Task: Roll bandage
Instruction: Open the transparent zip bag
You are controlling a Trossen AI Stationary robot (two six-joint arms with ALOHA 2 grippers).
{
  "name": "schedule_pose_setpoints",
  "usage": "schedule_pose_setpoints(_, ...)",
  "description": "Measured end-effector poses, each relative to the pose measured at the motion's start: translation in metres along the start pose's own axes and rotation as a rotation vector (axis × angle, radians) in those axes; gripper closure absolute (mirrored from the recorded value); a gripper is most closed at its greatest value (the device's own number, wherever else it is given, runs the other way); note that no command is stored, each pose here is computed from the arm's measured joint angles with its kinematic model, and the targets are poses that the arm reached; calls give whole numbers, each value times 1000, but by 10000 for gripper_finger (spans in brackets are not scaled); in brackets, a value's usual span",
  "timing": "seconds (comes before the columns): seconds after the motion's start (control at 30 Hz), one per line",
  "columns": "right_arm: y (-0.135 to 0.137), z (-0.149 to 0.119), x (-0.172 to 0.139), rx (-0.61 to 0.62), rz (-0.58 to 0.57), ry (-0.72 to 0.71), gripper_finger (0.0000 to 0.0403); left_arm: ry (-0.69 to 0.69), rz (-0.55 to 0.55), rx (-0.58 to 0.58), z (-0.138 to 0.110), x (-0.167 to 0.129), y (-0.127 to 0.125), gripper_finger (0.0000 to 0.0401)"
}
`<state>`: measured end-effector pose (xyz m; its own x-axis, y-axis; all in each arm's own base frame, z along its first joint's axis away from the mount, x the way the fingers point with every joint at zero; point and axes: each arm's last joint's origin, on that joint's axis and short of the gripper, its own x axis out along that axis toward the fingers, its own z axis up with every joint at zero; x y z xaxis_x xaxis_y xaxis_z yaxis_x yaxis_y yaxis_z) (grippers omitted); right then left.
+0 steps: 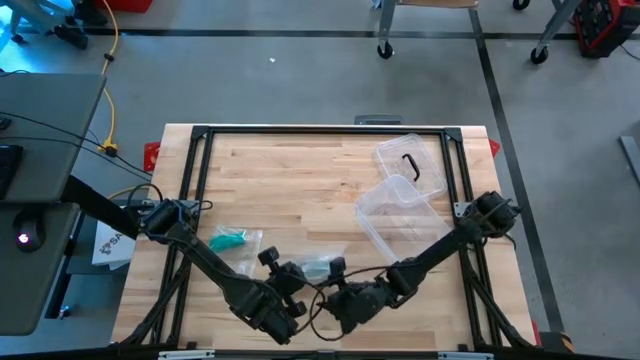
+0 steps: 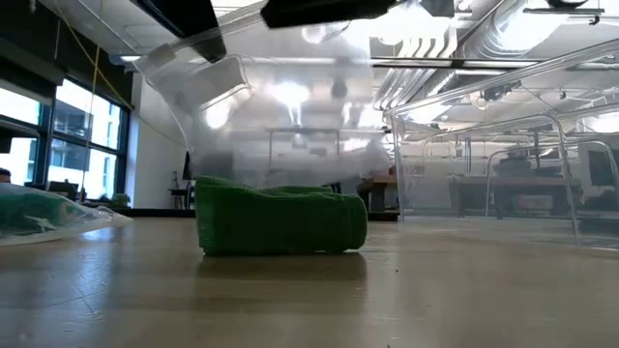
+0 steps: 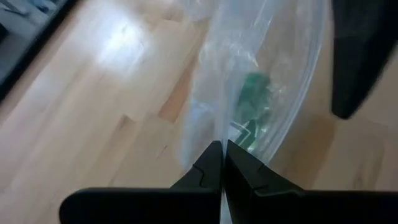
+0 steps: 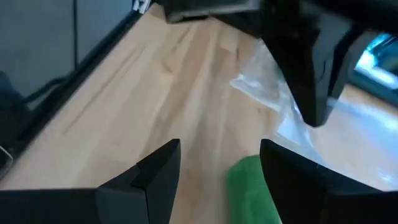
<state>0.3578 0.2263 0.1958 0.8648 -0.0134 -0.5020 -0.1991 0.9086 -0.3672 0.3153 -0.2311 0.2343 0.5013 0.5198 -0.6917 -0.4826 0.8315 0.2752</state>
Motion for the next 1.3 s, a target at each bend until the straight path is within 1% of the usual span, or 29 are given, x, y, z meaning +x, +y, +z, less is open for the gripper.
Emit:
schedule_pose_setpoints(0.03,-3,0,2,22,20,1,190,9,-7,2,0,0,0,401)
schedule_pose_setpoints(0.07,-6,-1,4,41,17,5,190,11,-10,6,0,0,-1,401)
schedule_pose_setpoints(0.17,-13,-2,6,67,-66,16,190,10,-16,7,0,0,-1,401)
schedule_pose_setpoints(0.23,-14,-1,6,29,-80,7,190,21,-23,7,0,0,-1,401)
schedule_pose_setpoints(0.37,-5,4,2,-58,-42,-34,190,42,-19,14,-3,4,-1,401)
schedule_pose_setpoints(0.5,2,5,-3,-121,-109,-26,190,51,-20,20,-4,5,-1,401)
schedule_pose_setpoints(0.57,0,3,-3,-146,-132,-10,190,41,-29,32,-4,5,-2,401)
schedule_pose_setpoints(0.63,-5,0,1,-152,-120,19,190,17,-45,39,-2,5,-4,401)
schedule_pose_setpoints(0.73,-16,-8,7,-124,-121,88,190,-13,-81,61,1,5,-9,401)
schedule_pose_setpoints(0.83,-21,-15,13,-109,-86,126,190,-40,-105,68,4,5,-13,401)
schedule_pose_setpoints(0.97,-17,-20,20,-118,-34,134,190,-95,-69,66,6,5,-12,401)
schedule_pose_setpoints(1.07,-10,-21,18,-203,-38,134,190,-79,-81,64,6,6,-12,401)
schedule_pose_setpoints(1.17,-2,-18,13,-349,-117,130,190,1,-142,90,7,9,-13,401)
schedule_pose_setpoints(1.23,1,-17,11,-439,-144,137,190,28,-181,112,7,9,-15,401)
schedule_pose_setpoints(1.3,0,-18,12,-461,-137,143,190,23,-209,132,9,10,-16,401)
